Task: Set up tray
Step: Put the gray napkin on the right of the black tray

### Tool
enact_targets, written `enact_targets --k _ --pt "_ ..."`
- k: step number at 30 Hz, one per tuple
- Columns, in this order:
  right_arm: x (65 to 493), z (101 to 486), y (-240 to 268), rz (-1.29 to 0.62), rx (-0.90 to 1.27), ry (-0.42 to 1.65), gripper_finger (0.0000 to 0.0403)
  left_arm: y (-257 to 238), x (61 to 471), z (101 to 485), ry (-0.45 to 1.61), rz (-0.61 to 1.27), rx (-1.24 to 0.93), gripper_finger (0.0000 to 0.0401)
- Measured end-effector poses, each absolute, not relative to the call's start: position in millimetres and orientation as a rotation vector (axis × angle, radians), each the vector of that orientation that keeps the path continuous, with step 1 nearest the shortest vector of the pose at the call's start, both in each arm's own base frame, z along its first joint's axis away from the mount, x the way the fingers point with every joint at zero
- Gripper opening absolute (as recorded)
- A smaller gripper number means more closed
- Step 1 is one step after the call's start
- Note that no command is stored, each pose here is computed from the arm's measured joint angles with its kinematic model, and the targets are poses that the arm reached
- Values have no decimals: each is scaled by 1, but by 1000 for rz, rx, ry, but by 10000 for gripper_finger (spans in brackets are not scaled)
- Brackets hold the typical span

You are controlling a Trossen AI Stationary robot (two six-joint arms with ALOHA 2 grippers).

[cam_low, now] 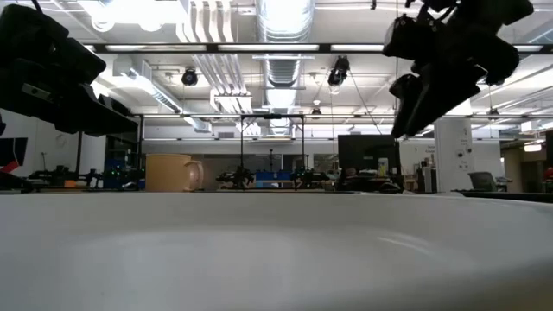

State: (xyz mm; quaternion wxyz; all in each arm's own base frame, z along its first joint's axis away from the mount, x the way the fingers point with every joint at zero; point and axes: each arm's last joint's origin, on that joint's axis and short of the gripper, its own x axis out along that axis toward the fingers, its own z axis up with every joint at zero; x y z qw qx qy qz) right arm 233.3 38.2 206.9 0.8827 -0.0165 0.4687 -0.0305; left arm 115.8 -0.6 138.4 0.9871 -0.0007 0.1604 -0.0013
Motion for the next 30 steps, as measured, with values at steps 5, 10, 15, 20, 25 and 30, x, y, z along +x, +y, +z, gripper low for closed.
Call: enact_targets --k 5,10,15,20,25,30 --pt "218 193 55 -135 -281 1087 215 -1 116 138 322 -3 -1 0" --pt "202 179 66 -220 -359 1129 214 -1 116 138 322 -2 -1 0" --pt "184 157 64 -274 -359 1177 214 -1 116 138 322 -2 -1 0" --pt "172 142 59 -337 -350 1196 214 -1 116 138 322 -2 -1 0" --pt "166 131 55 -364 -371 1194 214 -1 116 138 322 -2 -1 0" --pt "166 123 56 -365 -366 1184 214 -1 116 138 322 -3 -1 0"
